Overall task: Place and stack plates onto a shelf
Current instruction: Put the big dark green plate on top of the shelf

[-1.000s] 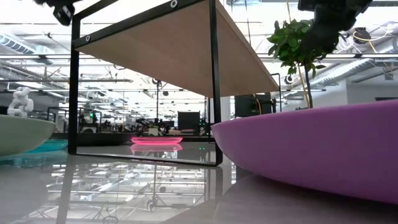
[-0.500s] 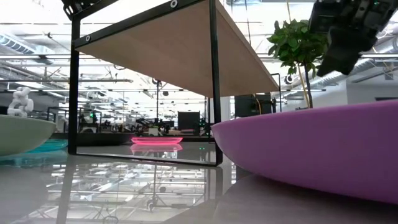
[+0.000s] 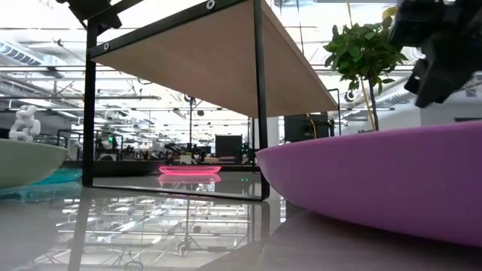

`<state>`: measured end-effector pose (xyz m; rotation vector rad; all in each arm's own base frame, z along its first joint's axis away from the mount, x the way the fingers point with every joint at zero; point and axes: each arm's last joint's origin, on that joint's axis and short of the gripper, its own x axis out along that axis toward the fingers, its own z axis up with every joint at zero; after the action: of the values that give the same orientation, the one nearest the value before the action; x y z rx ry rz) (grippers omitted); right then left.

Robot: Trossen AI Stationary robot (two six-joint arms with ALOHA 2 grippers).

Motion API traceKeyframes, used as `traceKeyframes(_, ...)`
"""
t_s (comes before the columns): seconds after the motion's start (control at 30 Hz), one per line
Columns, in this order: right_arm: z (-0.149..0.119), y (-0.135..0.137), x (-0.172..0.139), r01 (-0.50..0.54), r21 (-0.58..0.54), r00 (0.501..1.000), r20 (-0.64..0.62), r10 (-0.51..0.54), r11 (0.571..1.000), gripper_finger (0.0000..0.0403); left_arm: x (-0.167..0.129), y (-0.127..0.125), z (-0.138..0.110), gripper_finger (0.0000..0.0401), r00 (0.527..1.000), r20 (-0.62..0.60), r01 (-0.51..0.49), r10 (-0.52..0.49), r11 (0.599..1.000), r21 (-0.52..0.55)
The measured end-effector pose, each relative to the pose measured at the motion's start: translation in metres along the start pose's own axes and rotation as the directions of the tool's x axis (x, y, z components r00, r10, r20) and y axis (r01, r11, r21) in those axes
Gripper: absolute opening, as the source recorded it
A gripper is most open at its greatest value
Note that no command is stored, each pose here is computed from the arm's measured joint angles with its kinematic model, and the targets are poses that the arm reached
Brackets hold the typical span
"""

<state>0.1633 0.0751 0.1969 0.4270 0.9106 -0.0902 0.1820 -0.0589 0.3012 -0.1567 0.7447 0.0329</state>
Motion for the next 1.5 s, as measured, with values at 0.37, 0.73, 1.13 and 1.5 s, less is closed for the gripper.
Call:
traceKeyframes(0.37, 0.004, 0.042, 0.015, -0.043, -0.140, 0.992, -0.126, 0.026, 0.989, 0.0000, -0.001, -0.011, -0.005, 0.0001, 0.999, 0.022, -0.034, 0.033, 0.998, 0.058)
traceKeyframes(0.73, -0.007, 0.075, 0.022, -0.018, -0.192, 0.957, -0.288, -0.039, 0.981, 0.0054, -0.001, -0.013, -0.005, 0.0001, 0.997, 0.040, -0.068, 0.065, 0.994, 0.083)
traceKeyframes(1.13, -0.020, 0.075, 0.034, -0.004, -0.348, 0.932, -0.341, -0.122, 0.938, 0.0126, -0.001, -0.013, -0.004, 0.0001, 0.996, 0.053, -0.070, 0.066, 0.995, 0.078)
traceKeyframes(1.5, -0.025, 0.073, 0.048, 0.024, -0.455, 0.922, -0.335, -0.196, 0.890, 0.0126, -0.001, -0.014, -0.004, 0.0001, 0.996, 0.058, -0.068, 0.064, 0.995, 0.072)
